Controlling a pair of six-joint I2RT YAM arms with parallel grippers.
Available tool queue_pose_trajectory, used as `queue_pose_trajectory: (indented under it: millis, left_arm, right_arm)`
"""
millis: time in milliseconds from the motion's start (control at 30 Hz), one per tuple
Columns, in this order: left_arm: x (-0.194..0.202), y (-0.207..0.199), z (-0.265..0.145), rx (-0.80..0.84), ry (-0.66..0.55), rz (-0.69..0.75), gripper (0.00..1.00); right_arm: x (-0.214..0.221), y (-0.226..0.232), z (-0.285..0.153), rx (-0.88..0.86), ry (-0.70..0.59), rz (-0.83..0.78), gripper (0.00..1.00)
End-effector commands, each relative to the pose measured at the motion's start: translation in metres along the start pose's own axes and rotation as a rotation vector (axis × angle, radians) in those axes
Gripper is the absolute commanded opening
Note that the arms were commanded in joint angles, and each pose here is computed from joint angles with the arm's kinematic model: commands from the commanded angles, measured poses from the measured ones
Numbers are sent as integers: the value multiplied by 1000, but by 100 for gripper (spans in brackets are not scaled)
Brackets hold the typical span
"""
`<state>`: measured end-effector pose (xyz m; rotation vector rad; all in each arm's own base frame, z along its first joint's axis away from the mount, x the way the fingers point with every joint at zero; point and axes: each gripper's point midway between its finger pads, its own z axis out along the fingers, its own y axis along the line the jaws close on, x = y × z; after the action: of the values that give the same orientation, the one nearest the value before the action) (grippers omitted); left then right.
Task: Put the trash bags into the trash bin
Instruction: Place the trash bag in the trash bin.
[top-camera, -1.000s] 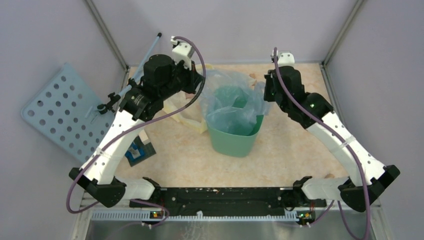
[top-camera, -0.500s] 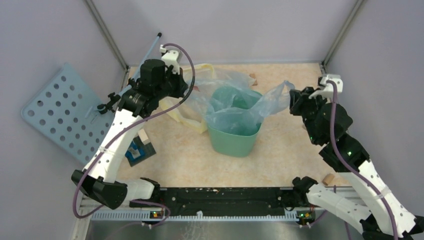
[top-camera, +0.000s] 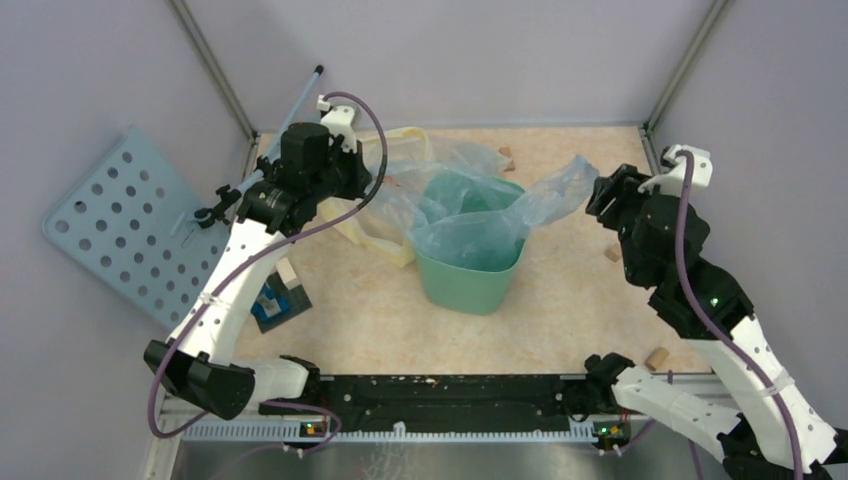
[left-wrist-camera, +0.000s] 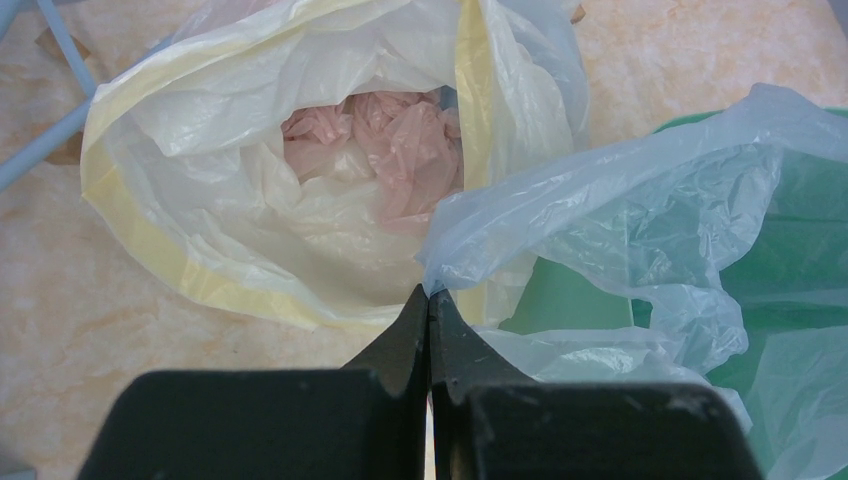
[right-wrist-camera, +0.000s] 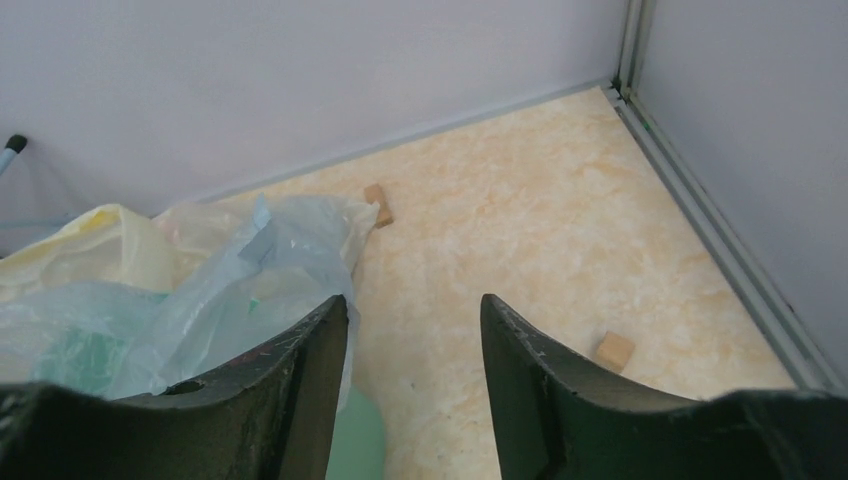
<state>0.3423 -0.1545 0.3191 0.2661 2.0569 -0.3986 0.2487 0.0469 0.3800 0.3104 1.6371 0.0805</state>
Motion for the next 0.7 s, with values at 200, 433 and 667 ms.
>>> queue_pose_trajectory:
  millis: [200, 433, 667]
  left_arm:
    - [-19, -9, -18, 44, -81, -4, 0]
    - [-19, -14, -18, 66, -82, -8, 0]
    - [-21, -16, -20, 80, -88, -10, 0]
  right_arm:
    - [-42, -7, -20, 87, 62, 138, 60]
    - [-62, 67, -46, -249, 208, 451, 61]
    - [-58, 98, -42, -303, 276, 613, 76]
